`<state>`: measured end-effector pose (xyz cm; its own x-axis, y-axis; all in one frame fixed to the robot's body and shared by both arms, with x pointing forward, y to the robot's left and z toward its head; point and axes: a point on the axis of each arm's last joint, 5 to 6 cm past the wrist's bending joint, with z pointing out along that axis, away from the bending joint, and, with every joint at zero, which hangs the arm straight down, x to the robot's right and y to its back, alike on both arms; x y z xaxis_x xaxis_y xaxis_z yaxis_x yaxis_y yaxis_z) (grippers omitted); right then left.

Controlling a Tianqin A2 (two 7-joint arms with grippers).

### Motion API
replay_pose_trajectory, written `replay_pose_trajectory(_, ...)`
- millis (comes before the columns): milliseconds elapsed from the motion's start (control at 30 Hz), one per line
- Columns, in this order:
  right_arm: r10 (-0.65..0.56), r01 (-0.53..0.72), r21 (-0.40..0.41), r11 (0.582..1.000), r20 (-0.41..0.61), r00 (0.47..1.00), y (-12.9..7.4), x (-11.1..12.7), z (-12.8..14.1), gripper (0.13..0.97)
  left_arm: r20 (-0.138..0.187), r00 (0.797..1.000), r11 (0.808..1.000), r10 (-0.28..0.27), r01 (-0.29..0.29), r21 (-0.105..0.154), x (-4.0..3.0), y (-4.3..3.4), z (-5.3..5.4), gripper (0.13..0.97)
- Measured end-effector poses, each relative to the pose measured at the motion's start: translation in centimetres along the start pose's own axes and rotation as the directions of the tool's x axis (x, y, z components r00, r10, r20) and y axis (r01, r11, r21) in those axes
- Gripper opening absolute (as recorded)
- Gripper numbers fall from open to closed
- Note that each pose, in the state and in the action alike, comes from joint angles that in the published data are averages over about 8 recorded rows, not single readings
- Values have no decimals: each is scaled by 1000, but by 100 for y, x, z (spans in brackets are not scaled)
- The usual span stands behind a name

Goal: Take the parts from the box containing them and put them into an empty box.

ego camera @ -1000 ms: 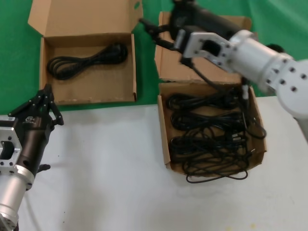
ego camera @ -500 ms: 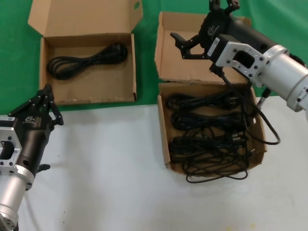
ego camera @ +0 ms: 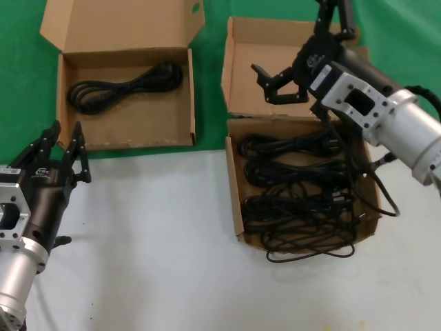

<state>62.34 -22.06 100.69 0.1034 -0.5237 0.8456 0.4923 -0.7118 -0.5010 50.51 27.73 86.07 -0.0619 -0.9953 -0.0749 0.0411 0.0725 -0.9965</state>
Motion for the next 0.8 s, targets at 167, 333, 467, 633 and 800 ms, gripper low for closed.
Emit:
replay_pose_trajectory(167,76,-76,-19,997,-17,997,60,-95,-92,962,2,1000,1000,0,0,-1,-2,4,-3,251)
replay_pose_trajectory(333,152,-153,-39,987,-36,988,120,-190,-191,966,4,1000,1000,-1,1,-3,-4,9,-5,338)
replay_pose_trajectory(467,210,-213,-55,976,-54,976,166,-264,-272,966,6,1000,1000,-1,1,-4,-5,12,-7,399)
replay_pose_trajectory(633,279,-285,-74,956,-79,957,221,-354,-377,966,8,1000,1000,-1,1,-5,-7,17,-10,526)
replay_pose_trajectory(800,346,-356,-94,930,-106,932,276,-444,-489,966,10,1000,1000,-1,1,-7,-9,21,-12,626)
